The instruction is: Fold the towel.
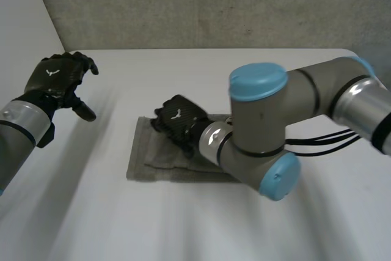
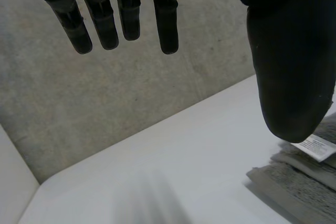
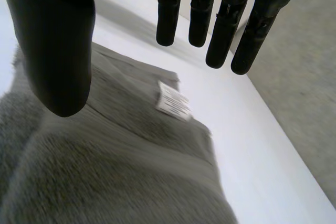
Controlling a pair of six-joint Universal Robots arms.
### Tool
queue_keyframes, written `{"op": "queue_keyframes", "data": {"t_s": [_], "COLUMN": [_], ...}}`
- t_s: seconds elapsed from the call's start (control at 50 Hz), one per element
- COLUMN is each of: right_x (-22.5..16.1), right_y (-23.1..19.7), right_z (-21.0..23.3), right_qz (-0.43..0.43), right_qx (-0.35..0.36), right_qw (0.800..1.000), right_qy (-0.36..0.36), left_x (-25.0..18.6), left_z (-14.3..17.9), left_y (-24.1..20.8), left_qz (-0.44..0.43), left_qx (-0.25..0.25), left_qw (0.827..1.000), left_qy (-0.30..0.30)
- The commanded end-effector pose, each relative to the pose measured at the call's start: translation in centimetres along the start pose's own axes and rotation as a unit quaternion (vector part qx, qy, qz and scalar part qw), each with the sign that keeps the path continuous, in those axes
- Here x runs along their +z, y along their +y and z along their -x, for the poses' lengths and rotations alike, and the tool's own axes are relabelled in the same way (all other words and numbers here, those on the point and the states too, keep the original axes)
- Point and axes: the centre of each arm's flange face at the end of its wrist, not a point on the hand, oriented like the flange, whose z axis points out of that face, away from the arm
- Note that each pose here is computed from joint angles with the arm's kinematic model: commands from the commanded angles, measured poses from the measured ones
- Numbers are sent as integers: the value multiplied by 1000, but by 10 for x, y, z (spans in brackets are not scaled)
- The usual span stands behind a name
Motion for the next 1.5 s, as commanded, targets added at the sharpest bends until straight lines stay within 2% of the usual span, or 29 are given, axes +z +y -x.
{"op": "queue_keyframes", "data": {"t_s": [0.02, 0.12, 0.26, 0.34, 0.44, 0.58, 1.0, 1.2, 1.3, 1.5], "right_x": [-31, -58, -81, -93, -101, -104, -105, -109, -111, -112], "right_y": [9, 34, 65, 82, 90, 100, 110, 107, 108, 111], "right_z": [-58, -76, -66, -56, -50, -50, -50, -47, -46, -42], "right_qz": [18, 55, 92, 99, 104, 109, 99, 94, 90, 90], "right_qx": [28, 56, 85, 98, 104, 108, 132, 139, 164, 174], "right_qw": [997, 993, 988, 987, 986, 984, 980, 979, 975, 973], "right_qy": [63, 90, 87, 82, 84, 94, 114, 116, 123, 124], "left_x": [2, 1, -2, -4, -8, -7, 6, -12, -25, -37], "left_z": [-10, -33, -61, -75, -100, -112, -111, -96, -76, -72], "left_y": [7, 12, 30, 45, 74, 91, 96, 79, 85, 99], "left_qz": [9, 14, 38, 56, 83, 97, 98, 92, 113, 143], "left_qx": [0, 1, 5, 32, 117, 142, 142, 139, 132, 124], "left_qw": [1000, 998, 995, 991, 976, 968, 969, 974, 976, 974], "left_qy": [18, 53, 94, 117, 162, 183, 175, 154, 129, 128]}}
